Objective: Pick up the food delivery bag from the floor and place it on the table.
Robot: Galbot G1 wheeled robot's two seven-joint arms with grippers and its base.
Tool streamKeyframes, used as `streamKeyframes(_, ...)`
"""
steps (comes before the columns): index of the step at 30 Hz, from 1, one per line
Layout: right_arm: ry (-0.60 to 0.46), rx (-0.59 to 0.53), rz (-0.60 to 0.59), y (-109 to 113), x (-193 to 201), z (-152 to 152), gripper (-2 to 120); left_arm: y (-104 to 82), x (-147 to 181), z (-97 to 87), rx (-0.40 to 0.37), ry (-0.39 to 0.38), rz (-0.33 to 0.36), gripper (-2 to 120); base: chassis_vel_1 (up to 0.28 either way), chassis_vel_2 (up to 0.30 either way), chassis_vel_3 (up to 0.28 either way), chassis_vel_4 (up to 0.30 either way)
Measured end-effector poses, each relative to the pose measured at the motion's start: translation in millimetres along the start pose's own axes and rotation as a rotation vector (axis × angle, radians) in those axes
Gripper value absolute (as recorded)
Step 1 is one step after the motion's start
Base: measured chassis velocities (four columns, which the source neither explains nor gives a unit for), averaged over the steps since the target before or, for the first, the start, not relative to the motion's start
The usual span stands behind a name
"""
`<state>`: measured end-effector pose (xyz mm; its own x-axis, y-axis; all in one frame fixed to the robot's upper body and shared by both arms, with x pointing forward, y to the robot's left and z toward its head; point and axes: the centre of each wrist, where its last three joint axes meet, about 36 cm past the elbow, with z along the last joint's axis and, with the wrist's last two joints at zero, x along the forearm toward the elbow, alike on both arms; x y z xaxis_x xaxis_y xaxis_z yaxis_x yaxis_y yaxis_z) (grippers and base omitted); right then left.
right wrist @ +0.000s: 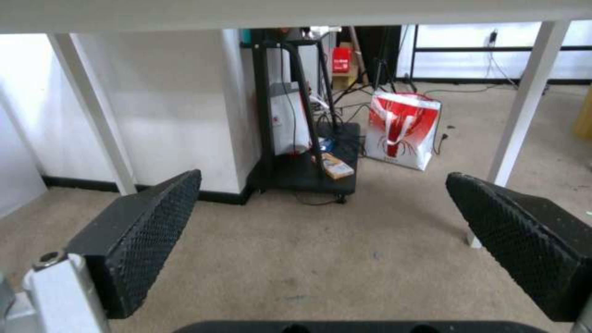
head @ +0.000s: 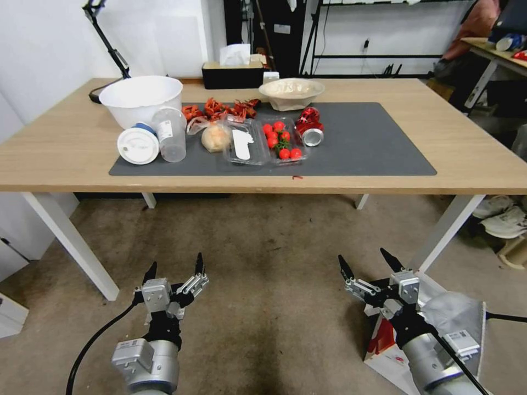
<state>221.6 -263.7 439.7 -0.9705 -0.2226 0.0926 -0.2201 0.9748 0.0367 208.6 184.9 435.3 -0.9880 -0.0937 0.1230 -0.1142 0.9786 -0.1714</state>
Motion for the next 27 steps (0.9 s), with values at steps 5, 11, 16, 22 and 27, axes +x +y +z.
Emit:
streamKeyframes(5,-0.002,0.004,-0.001,-0.2,-0.4,-0.9,100,0.0,-0.3,0.5,0.003,0.001,0.001,100,0.000,0.000,0.000,0.000)
streamKeyframes(11,-0.003,0.000,0.000,2.1,-1.8,-0.7,100,0.6,-0.3,0.7,0.003,0.003,0.004,100,0.000,0.000,0.000,0.000)
streamKeyframes(16,-0.001,-0.001,-0.001,3.3,-2.1,-0.4,100,0.4,-0.4,1.5,0.004,0.005,0.003,100,0.000,0.000,0.000,0.000)
streamKeyframes(22,0.004,0.003,-0.004,2.1,-1.6,0.5,100,0.1,-0.9,1.7,0.008,0.004,0.004,100,0.000,0.000,0.000,0.000)
streamKeyframes(27,0.004,0.006,-0.004,0.2,-2.5,1.3,100,0.0,-1.2,1.7,0.008,0.003,0.006,100,0.000,0.000,0.000,0.000)
